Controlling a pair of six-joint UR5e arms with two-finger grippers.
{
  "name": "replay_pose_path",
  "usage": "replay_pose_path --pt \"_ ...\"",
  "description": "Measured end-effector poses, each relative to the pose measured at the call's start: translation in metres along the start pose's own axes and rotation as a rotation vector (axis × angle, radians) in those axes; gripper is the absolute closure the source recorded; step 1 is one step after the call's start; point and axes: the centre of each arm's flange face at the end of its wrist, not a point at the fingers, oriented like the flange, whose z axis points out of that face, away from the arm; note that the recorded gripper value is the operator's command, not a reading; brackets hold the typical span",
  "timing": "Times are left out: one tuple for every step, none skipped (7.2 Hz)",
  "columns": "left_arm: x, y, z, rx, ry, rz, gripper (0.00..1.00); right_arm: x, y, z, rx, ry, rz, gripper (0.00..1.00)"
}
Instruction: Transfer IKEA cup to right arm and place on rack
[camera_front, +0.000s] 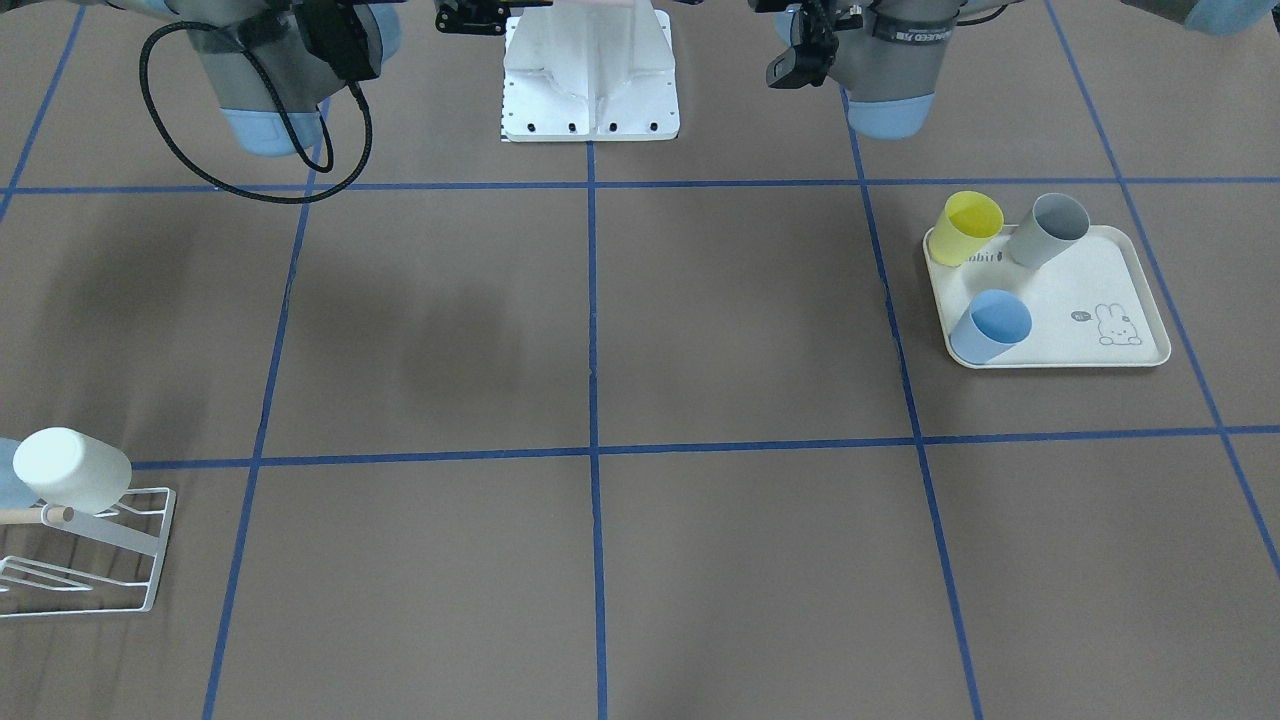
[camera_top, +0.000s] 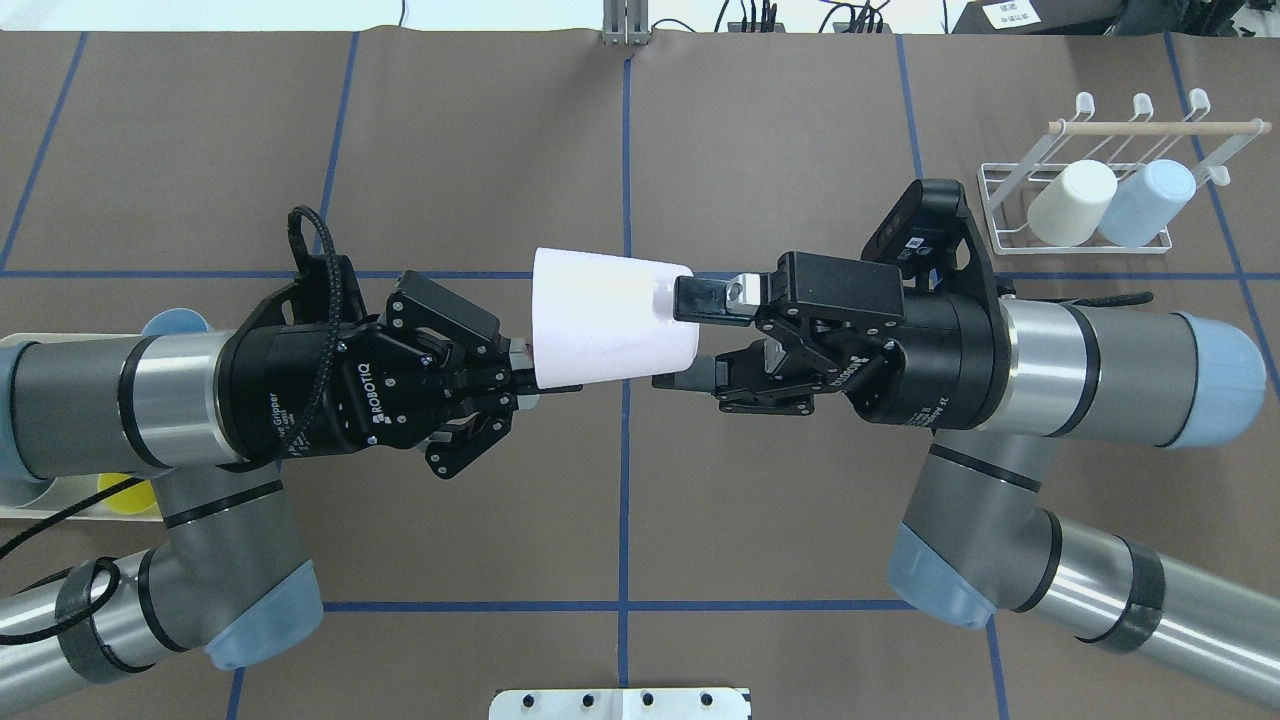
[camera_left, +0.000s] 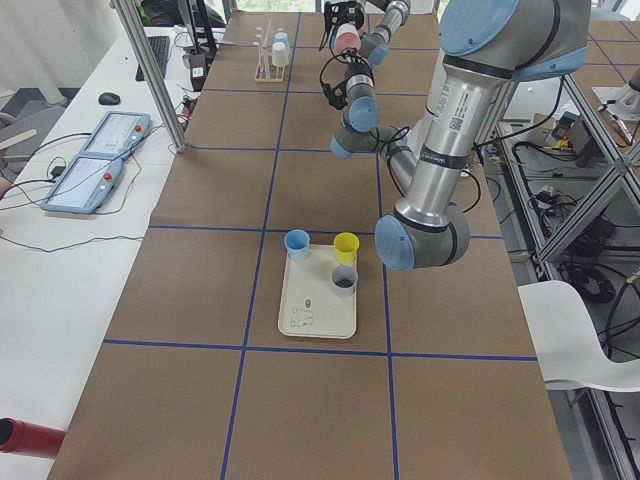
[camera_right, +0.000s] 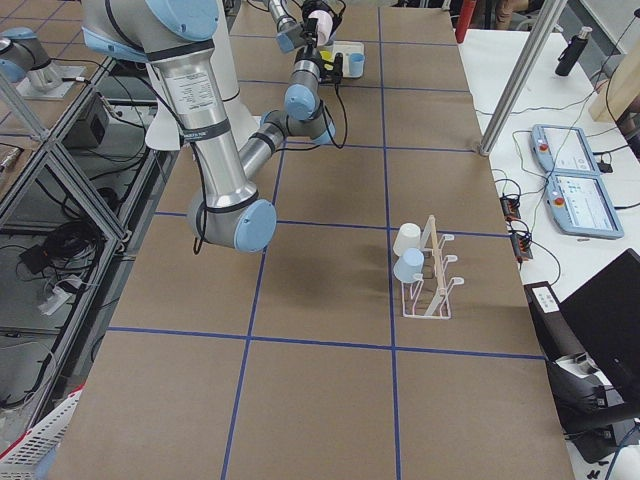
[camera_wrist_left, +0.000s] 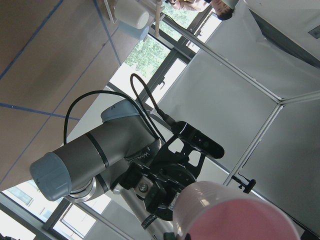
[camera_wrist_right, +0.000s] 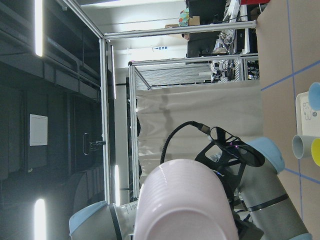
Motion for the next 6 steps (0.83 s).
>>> replay_pose_path --pt "-0.0009 0.0008 0.0013 -0.003 -0.001 -0.002 1.00 0.0011 -0.0003 0.0000 0.001 0.002 0.001 0.05" --pt "-0.0027 0.0018 0.0024 -0.006 -0.002 -0.005 1.00 0.0023 -0.0009 0.0000 0.003 0.004 0.002 0.05" --pt "-0.0040 0.0021 0.0030 -0.008 -0.004 -0.007 1.00 0.0029 -0.0017 -0.0001 0.007 0.004 0.002 0.05" --pt "-0.0045 0.0021 0.0031 -0.008 -0.006 -0.008 1.00 0.0030 -0.0023 -0.0001 0.012 0.003 0.003 0.15" --pt "-0.0047 0.0023 0.0030 -0.008 -0.006 -0.008 1.00 0.0028 -0.0028 -0.0001 0.015 0.001 0.002 0.38" --pt "-0.0048 0.0023 0.0031 -0.009 -0.006 -0.008 0.93 0.0026 -0.0030 -0.0001 0.016 0.000 0.002 0.59"
